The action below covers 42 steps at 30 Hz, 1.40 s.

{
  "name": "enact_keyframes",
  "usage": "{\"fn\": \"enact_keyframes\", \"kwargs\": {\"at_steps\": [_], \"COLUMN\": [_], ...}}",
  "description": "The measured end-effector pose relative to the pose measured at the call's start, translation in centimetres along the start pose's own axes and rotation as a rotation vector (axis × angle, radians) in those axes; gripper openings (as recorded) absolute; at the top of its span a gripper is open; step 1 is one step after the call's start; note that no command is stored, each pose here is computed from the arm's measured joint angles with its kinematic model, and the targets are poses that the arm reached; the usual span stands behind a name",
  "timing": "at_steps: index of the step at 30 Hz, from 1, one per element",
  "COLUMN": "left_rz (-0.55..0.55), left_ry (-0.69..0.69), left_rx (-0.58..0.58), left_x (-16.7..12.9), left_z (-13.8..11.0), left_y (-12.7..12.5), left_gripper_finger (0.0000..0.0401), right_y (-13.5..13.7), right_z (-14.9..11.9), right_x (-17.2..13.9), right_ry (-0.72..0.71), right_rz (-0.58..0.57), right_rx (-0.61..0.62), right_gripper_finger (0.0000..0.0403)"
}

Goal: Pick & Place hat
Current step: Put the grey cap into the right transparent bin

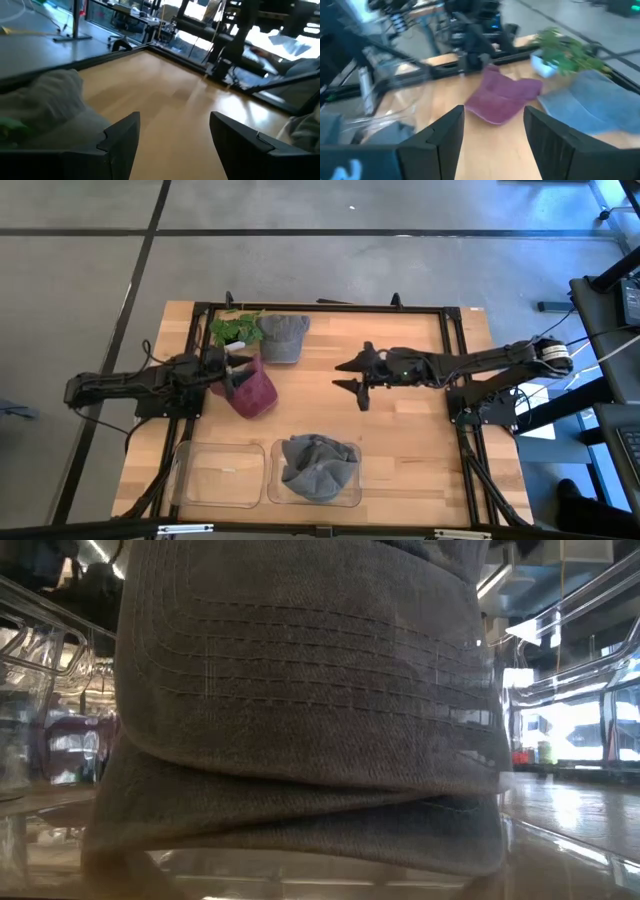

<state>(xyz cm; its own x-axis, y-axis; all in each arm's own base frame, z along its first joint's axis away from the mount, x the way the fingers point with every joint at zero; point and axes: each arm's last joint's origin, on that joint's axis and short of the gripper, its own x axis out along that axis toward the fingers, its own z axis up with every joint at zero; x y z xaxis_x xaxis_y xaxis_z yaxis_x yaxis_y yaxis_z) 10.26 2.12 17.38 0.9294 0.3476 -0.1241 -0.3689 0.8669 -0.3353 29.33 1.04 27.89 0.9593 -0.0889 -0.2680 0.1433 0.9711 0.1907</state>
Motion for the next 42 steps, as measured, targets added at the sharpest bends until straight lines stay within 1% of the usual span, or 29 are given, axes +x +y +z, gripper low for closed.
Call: {"fn": "enact_keyframes", "kwargs": {"at_steps": [4, 7, 10, 12, 16, 21, 25, 27, 31, 37, 42], "left_rz": [0.036, 0.089, 0.137, 0.150, 0.174, 0.193, 0.253, 0.277, 0.316, 0.451, 0.476], "left_ry": [0.023, 0.051, 0.117, 0.176, 0.326, 0.485, 0.589, 0.631, 0.706, 0.751, 0.793], "left_rx": [0.145, 0.270, 0.405, 0.470, 0.582, 0.677, 0.772, 0.810, 0.836, 0.881, 0.879], "left_x": [0.5, 1.4, 2.8, 4.0, 6.7, 9.5, 11.2, 11.9, 13.3, 15.3, 16.6], "left_z": [1.7, 3.2, 4.0, 4.2, 3.5, 1.8, 0.3, -0.4, -1.7, -2.4, -3.1], "left_y": [-0.7, -1.3, -1.9, -2.2, -2.5, -2.4, -2.0, -1.9, -1.3, -0.4, 0.3], "left_gripper_finger": [0.0235, 0.0235, 0.0235, 0.0235, 0.0235, 0.0235, 0.0235, 0.0235, 0.0235, 0.0235, 0.0235], "right_y": [-1.0, -1.4, -1.7, -2.0, -2.6, -3.0, -3.3, -3.5, -3.7, -3.7, -3.7], "right_z": [-1.3, -1.7, -1.6, -1.5, -1.4, -1.3, -1.2, -1.2, -1.2, -1.2, -1.2], "right_x": [-0.5, -0.6, -0.6, -0.5, -0.5, -0.5, -0.5, -0.5, -0.4, -0.4, -0.4], "right_ry": [-0.030, -0.035, -0.042, -0.042, -0.046, -0.048, -0.048, -0.048, -0.047, -0.042, -0.037], "right_rz": [-0.079, -0.126, -0.142, -0.151, -0.171, -0.187, -0.196, -0.202, -0.210, -0.210, -0.211], "right_rx": [0.052, 0.051, 0.034, 0.028, 0.039, 0.034, 0.014, 0.014, 0.000, -0.029, -0.032], "right_gripper_finger": [0.0207, 0.0207, 0.0207, 0.0207, 0.0207, 0.0207, 0.0207, 0.0207, 0.0207, 0.0207, 0.0207]}}
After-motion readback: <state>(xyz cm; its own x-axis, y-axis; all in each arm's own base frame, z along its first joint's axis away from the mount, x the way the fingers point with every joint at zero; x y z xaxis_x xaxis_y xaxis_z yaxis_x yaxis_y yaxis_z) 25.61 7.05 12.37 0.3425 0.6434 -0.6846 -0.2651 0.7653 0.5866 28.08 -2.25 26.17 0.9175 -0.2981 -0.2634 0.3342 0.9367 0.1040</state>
